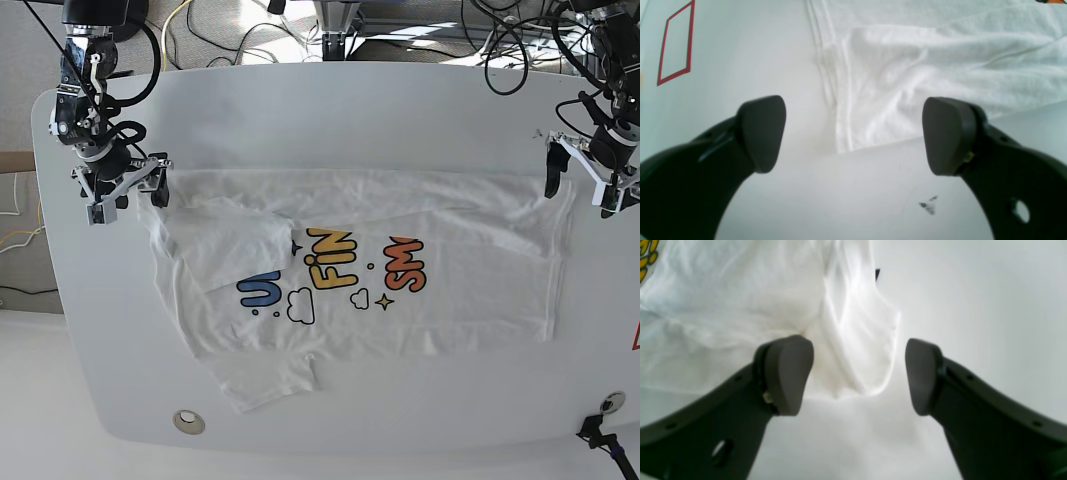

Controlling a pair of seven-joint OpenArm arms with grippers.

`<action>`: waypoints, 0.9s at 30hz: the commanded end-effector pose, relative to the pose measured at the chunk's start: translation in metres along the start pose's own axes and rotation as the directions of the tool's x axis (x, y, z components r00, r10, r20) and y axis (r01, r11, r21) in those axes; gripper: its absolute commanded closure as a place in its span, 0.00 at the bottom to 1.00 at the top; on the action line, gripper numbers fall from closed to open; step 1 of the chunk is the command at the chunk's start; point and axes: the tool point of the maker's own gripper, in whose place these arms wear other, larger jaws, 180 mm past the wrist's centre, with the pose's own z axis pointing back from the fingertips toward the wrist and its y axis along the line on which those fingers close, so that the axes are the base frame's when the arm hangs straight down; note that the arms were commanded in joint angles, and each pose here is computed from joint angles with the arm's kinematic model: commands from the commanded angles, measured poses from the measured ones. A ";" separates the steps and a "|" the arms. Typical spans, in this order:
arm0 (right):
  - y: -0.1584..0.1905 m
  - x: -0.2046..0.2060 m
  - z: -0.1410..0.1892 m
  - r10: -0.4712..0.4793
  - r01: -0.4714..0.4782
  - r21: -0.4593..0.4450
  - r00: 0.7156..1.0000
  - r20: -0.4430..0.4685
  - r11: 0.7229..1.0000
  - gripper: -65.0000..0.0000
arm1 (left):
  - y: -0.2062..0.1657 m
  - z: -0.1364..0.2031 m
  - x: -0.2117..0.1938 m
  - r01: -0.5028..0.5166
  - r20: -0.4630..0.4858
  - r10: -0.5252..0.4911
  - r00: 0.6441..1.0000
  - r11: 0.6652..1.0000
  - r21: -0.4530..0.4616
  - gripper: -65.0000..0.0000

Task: Fold the T-shirt properly
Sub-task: 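Lift the hem with both grippers and fold it toward the collar, then lower the folded hem and open both grippers, pulling back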

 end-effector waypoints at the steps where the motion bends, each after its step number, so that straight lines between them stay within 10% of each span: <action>1: -0.011 0.014 -0.001 -0.005 0.005 -0.005 0.999 0.043 1.000 0.33 | 0.007 0.004 0.015 0.017 0.049 -0.017 0.999 1.000 0.014 0.05; 14: -0.021 -0.026 -0.022 -0.121 0.121 -0.012 0.993 0.005 0.993 0.34 | 0.009 -0.001 -0.006 -0.023 0.000 0.023 1.000 1.000 0.012 0.05; 22: -0.012 -0.040 -0.022 -0.139 0.139 -0.003 0.990 -0.018 0.990 1.00 | 0.023 -0.026 -0.028 -0.133 -0.038 0.134 0.990 0.991 0.025 0.05; 27: -0.005 -0.045 -0.024 -0.156 0.156 0.007 0.987 -0.024 0.988 1.00 | 0.025 -0.033 -0.024 -0.150 -0.029 0.150 0.988 0.988 0.025 0.05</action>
